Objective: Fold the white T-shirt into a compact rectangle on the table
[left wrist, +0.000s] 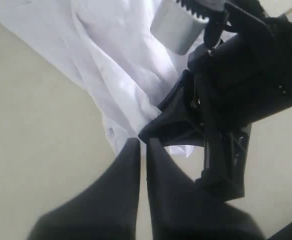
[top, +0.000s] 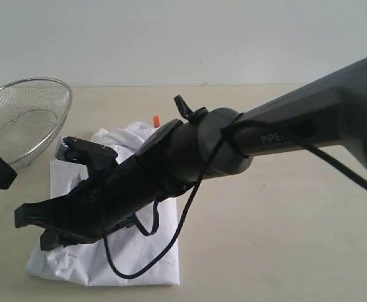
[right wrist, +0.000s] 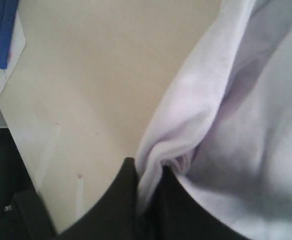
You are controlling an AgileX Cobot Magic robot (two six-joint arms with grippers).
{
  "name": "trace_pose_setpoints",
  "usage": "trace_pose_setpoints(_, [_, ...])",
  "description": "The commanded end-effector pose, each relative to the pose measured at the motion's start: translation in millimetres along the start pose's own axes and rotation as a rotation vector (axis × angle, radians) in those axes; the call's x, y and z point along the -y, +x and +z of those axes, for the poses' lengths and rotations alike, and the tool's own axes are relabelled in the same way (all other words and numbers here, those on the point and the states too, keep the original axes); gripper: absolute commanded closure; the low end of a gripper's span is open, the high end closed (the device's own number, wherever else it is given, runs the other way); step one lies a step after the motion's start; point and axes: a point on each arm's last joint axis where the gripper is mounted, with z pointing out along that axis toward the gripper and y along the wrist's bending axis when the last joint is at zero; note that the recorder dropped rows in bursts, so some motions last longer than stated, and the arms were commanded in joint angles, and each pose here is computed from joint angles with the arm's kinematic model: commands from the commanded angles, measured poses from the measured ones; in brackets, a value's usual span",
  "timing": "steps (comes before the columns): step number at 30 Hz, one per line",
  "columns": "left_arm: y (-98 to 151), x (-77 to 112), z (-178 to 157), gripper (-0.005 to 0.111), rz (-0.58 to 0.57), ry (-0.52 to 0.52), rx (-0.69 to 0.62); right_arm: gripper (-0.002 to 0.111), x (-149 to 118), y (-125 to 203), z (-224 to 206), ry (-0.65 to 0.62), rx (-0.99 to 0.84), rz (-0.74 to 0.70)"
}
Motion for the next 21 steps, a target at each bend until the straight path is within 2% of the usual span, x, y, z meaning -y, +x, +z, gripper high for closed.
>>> trace_pose_setpoints(1, [-0.4,-0.3,-1.6,0.102,-0.009,-0.004,0.0,0.096,-7.4,1.1,3.1,-0.008,0.008,-0.029])
trace_pose_setpoints(5, [-0.4,-0.3,-1.6,0.102,-0.009,-0.004,0.0,0.062,-9.6,-0.3,3.4,-0.017,0.019,-0.017])
trace_pose_setpoints(7, [-0.4,-0.3,-1.6,0.102,-0.009,-0.004,0.0,0.049,-9.6,-0.1,3.4,-0.017,0.016,-0.032])
trace_pose_setpoints(8, [-0.4,-0.3,-1.6,0.102,-0.009,-0.004,0.0,0.047,-9.8,0.1,3.4,-0.019,0.014,-0.032])
trace_pose_setpoints(17, [-0.5,-0.4,-1.6,0.102,-0.009,-0.005,0.002,0.048,-14.1,4.1,2.7,-0.071,-0.032,-0.072])
trace_pose_setpoints(21, [-0.7,-0.4,-1.6,0.102,-0.009,-0.006,0.004,0.055,-20.2,3.0,-2.1,-0.093,-0.033,-0.092])
